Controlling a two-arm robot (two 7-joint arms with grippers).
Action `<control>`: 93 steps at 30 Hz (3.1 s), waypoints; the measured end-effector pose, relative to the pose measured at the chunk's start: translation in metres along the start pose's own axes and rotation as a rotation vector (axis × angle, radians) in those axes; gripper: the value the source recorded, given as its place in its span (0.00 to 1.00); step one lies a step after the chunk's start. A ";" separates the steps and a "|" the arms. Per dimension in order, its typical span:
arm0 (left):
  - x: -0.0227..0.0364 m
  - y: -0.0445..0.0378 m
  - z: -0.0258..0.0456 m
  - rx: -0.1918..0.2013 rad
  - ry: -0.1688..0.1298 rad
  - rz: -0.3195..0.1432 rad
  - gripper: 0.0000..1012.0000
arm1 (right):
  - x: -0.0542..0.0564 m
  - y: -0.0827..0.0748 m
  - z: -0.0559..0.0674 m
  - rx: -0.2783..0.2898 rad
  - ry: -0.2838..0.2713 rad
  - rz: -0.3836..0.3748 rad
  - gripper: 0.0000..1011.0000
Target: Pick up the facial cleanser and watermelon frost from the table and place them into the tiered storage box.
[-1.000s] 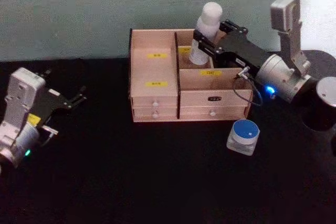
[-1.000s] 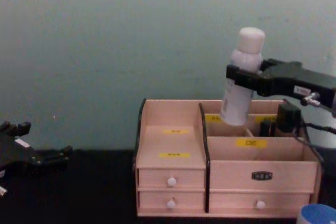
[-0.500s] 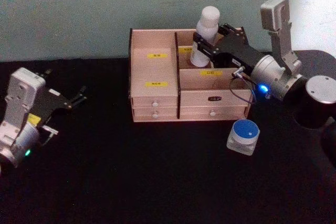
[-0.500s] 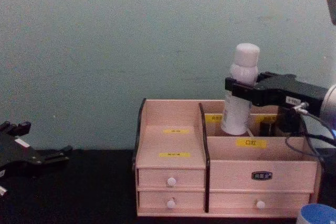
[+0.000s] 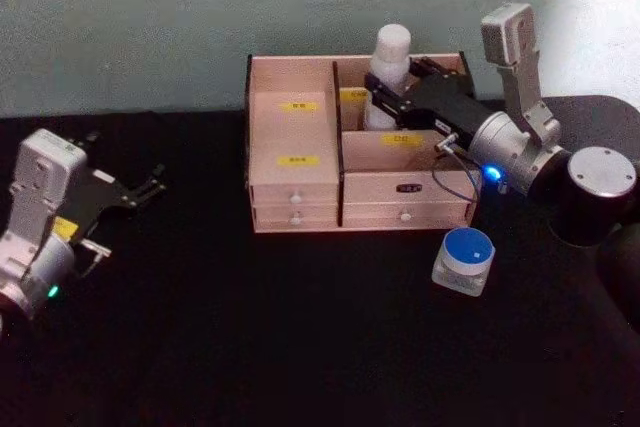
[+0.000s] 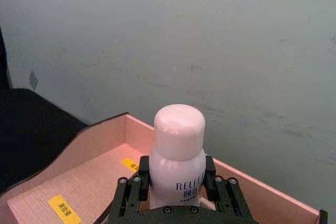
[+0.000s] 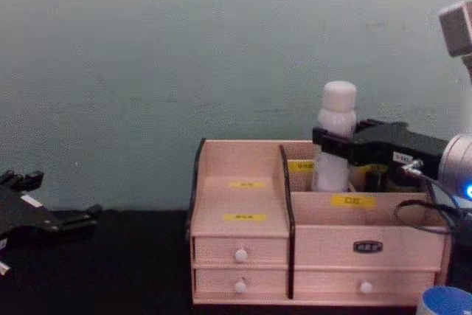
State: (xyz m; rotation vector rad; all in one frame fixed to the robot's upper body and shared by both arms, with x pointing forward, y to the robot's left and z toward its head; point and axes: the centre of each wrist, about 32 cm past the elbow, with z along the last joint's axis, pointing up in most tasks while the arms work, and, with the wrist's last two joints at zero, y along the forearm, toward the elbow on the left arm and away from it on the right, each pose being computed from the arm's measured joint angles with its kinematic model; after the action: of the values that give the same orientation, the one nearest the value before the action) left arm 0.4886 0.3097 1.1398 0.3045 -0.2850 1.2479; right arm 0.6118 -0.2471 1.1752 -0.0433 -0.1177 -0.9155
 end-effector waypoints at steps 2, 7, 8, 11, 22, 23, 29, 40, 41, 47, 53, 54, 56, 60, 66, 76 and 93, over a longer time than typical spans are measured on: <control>0.0000 0.0000 0.0000 0.000 0.000 0.000 0.99 | 0.000 0.001 -0.002 -0.008 0.004 0.001 0.59; 0.0000 0.0000 0.0000 0.000 0.000 0.000 0.99 | 0.000 0.002 -0.004 -0.022 0.011 0.004 0.59; 0.0000 0.0000 0.0000 0.000 0.000 0.000 0.99 | 0.000 0.002 -0.005 -0.027 0.013 0.005 0.59; 0.0000 0.0000 0.0000 0.000 0.000 0.000 0.99 | 0.000 0.002 -0.005 -0.035 0.014 0.006 0.59; 0.0000 0.0000 0.0000 0.000 0.000 0.000 0.99 | 0.000 0.003 -0.006 -0.047 0.015 0.008 0.59; 0.0000 0.0000 0.0000 0.000 0.000 0.000 0.99 | 0.000 0.003 -0.006 -0.047 0.015 0.008 0.59; 0.0000 0.0000 0.0000 0.000 0.000 0.000 0.99 | 0.000 0.003 -0.006 -0.046 0.015 0.008 0.59; 0.0000 0.0000 0.0000 0.000 0.000 0.000 0.99 | 0.000 0.002 -0.006 -0.044 0.016 0.008 0.88; 0.0000 0.0000 0.0000 0.000 0.000 0.000 0.99 | 0.000 0.002 -0.006 -0.044 0.016 0.008 0.92; 0.0000 0.0000 0.0000 0.000 0.000 0.000 0.99 | 0.000 0.002 -0.005 -0.043 0.016 0.008 0.99; 0.0000 0.0000 0.0000 0.000 0.000 0.000 0.99 | -0.001 -0.005 0.001 -0.016 0.004 0.030 0.99; 0.0000 0.0000 0.0000 0.000 0.000 0.000 0.99 | -0.001 -0.007 0.003 -0.010 0.001 0.032 0.99; 0.0000 0.0000 0.0000 0.000 0.000 0.000 0.99 | -0.001 -0.014 0.008 0.004 -0.003 0.034 0.99; 0.0000 0.0000 0.0000 0.000 0.000 0.000 0.99 | 0.000 -0.030 0.017 0.018 -0.009 0.031 0.99; 0.0000 0.0000 0.0000 0.000 0.000 0.000 0.99 | -0.001 -0.059 0.028 0.007 -0.016 0.031 0.99; 0.0000 0.0000 0.0000 0.000 0.000 0.000 0.99 | -0.008 -0.117 0.036 -0.085 -0.018 0.067 0.99; 0.0000 0.0000 0.0000 0.000 0.000 0.000 0.99 | -0.026 -0.169 0.025 -0.265 0.072 0.069 0.99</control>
State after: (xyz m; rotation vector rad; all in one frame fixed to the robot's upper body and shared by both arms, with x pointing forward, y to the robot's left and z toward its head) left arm 0.4886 0.3097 1.1398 0.3045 -0.2850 1.2480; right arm 0.4599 -0.3280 1.1948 -0.2587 0.0719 -0.8576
